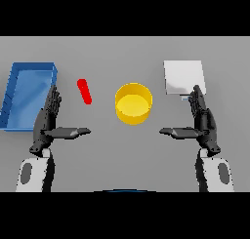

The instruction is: Pick up the red beaker and tilt it to pour out 1 green nut into yellow bowl. Pick up the yellow bowl and place it on the metallic measuring scale.

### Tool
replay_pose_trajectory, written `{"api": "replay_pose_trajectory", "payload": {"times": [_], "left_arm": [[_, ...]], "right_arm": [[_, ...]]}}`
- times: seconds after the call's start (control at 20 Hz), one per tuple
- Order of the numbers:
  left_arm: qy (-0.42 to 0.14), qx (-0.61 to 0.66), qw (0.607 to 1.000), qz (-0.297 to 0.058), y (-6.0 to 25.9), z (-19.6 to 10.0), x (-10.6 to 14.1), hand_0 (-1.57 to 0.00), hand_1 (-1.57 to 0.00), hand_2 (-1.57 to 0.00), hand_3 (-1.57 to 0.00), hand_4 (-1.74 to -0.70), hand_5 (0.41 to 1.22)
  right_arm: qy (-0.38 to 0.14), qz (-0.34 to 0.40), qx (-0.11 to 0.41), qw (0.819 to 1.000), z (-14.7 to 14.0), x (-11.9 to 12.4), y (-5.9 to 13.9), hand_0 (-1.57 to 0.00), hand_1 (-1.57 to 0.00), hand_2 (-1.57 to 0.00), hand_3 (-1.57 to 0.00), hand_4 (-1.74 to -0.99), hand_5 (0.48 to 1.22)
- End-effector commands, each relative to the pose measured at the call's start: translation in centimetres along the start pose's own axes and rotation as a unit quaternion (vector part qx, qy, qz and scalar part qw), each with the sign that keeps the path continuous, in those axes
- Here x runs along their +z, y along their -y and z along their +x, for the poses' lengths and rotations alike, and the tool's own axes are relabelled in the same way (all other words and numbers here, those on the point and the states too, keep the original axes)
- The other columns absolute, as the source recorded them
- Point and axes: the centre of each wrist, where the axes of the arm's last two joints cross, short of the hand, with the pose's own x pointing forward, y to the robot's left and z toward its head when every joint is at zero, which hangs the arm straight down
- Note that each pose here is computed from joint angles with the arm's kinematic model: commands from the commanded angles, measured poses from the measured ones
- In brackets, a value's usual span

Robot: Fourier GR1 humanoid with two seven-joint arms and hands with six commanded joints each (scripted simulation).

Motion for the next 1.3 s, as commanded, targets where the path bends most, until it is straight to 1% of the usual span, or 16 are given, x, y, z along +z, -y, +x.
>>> {"api": "replay_pose_trajectory", "payload": {"times": [0.0, 0.25, 0.3, 0.35, 0.4, 0.45, 0.5, 0.55, 0.65, 0.7, 0.8, 0.85, 0.95, 1.05, 1.1, 1.25], "left_arm": [[0.0, 0.0, 1.0, 0.0, 0.0, 0.0, 0.0, 0.0, 0.0, 0.0, 0.0, -1.15, 0.599], [0.003, 0.001, 1.0, 0.0, -0.1, 0.0, 0.4, 0.0, 0.0, 0.0, 0.0, -1.15, 0.599], [0.013, -0.03, 0.999, -0.014, -0.3, 0.4, 1.1, 0.0, 0.0, 0.0, 0.0, -1.15, 0.599], [0.021, -0.051, 0.998, -0.024, -0.2, 0.9, 1.7, 0.0, 0.0, 0.0, 0.0, -1.16, 0.599], [0.022, -0.062, 0.997, -0.03, -0.1, 1.3, 2.1, 0.0, 0.0, 0.0, 0.0, -1.16, 0.599], [0.013, -0.068, 0.997, -0.031, -0.7, 1.4, 2.5, 0.0, 0.0, 0.0, 0.0, -1.16, 0.599], [0.005, -0.074, 0.997, -0.034, -0.6, 1.4, 2.6, 0.0, 0.0, 0.0, 0.0, -1.16, 0.599], [0.005, -0.082, 0.996, -0.036, -0.7, 1.8, 2.4, 0.0, 0.0, 0.0, 0.0, -1.16, 0.6], [0.009, -0.087, 0.995, -0.044, -0.4, 1.9, 2.8, 0.0, 0.0, 0.0, 0.0, -1.16, 0.603], [-0.004, -0.094, 0.995, -0.045, -0.3, 1.7, 2.4, 0.0, 0.0, 0.0, 0.0, -1.16, 0.602], [-0.006, -0.101, 0.994, -0.048, 0.3, 1.2, 1.9, 0.0, 0.0, 0.0, 0.0, -1.16, 0.604], [-0.015, -0.106, 0.993, -0.051, 0.5, 0.5, 1.4, 0.0, 0.0, 0.0, 0.0, -1.17, 0.605], [-0.01, -0.106, 0.993, -0.059, 1.2, 0.1, -0.1, 0.0, 0.0, 0.0, 0.0, -1.21, 0.615], [-0.013, -0.117, 0.992, -0.055, 1.5, -0.6, -1.4, 0.0, 0.0, 0.0, 0.0, -1.22, 0.626], [-0.009, -0.122, 0.991, -0.055, 1.3, -0.6, -2.0, 0.0, 0.0, 0.0, 0.0, -1.23, 0.629], [-0.017, -0.123, 0.99, -0.061, 2.3, -1.2, -3.8, 0.0, 0.0, 0.0, 0.0, -1.25, 0.65]], "right_arm": [[0.0, 0.0, 0.0, 1.0, 0.0, 0.0, 0.0, 0.0, 0.0, 0.0, 0.0, -1.167, 0.599], [-0.001, 0.0, 0.002, 1.0, 0.0, -0.2, -0.4, 0.0, 0.0, 0.0, 0.0, -1.167, 0.599], [0.037, -0.001, 0.079, 0.996, 0.2, 0.6, -0.1, 0.0, 0.0, 0.0, 0.0, -1.167, 0.599], [0.053, 0.002, 0.121, 0.991, 0.4, 1.1, -0.6, 0.0, 0.0, 0.0, 0.0, -1.163, 0.595], [0.061, 0.003, 0.146, 0.987, 0.5, 1.5, -0.8, 0.0, 0.0, 0.0, 0.0, -1.162, 0.594], [0.065, 0.004, 0.162, 0.985, 0.5, 2.0, -1.0, 0.0, 0.0, 0.0, 0.0, -1.16, 0.591], [0.057, 0.004, 0.17, 0.984, 0.5, 2.3, -1.1, 0.0, 0.0, 0.0, 0.0, -1.159, 0.59], [0.061, 0.006, 0.17, 0.984, 0.6, 2.4, -1.2, 0.0, 0.0, 0.0, 0.0, -1.162, 0.591], [0.061, 0.002, 0.166, 0.984, 0.9, 2.4, -1.0, 0.0, 0.0, 0.0, 0.0, -1.183, 0.596], [0.056, 0.005, 0.158, 0.986, 1.0, 2.2, -1.1, 0.0, 0.0, 0.0, 0.0, -1.192, 0.6], [0.058, 0.011, 0.147, 0.987, 0.9, 2.5, -1.0, 0.0, 0.0, 0.0, 0.0, -1.212, 0.607], [0.064, 0.013, 0.142, 0.988, 1.1, 2.6, -1.0, 0.0, 0.0, 0.0, 0.0, -1.224, 0.611], [0.063, 0.015, 0.154, 0.986, 0.9, 2.9, -0.8, 0.0, 0.0, 0.0, 0.0, -1.236, 0.623], [0.062, 0.014, 0.146, 0.987, 1.0, 2.8, -0.4, 0.0, 0.0, 0.0, 0.0, -1.256, 0.631], [0.067, 0.014, 0.145, 0.987, 1.2, 2.7, -0.7, 0.0, 0.0, 0.0, 0.0, -1.26, 0.633], [0.069, 0.018, 0.14, 0.988, 1.0, 2.7, -0.6, 0.0, 0.0, 0.0, 0.0, -1.28, 0.634]]}}
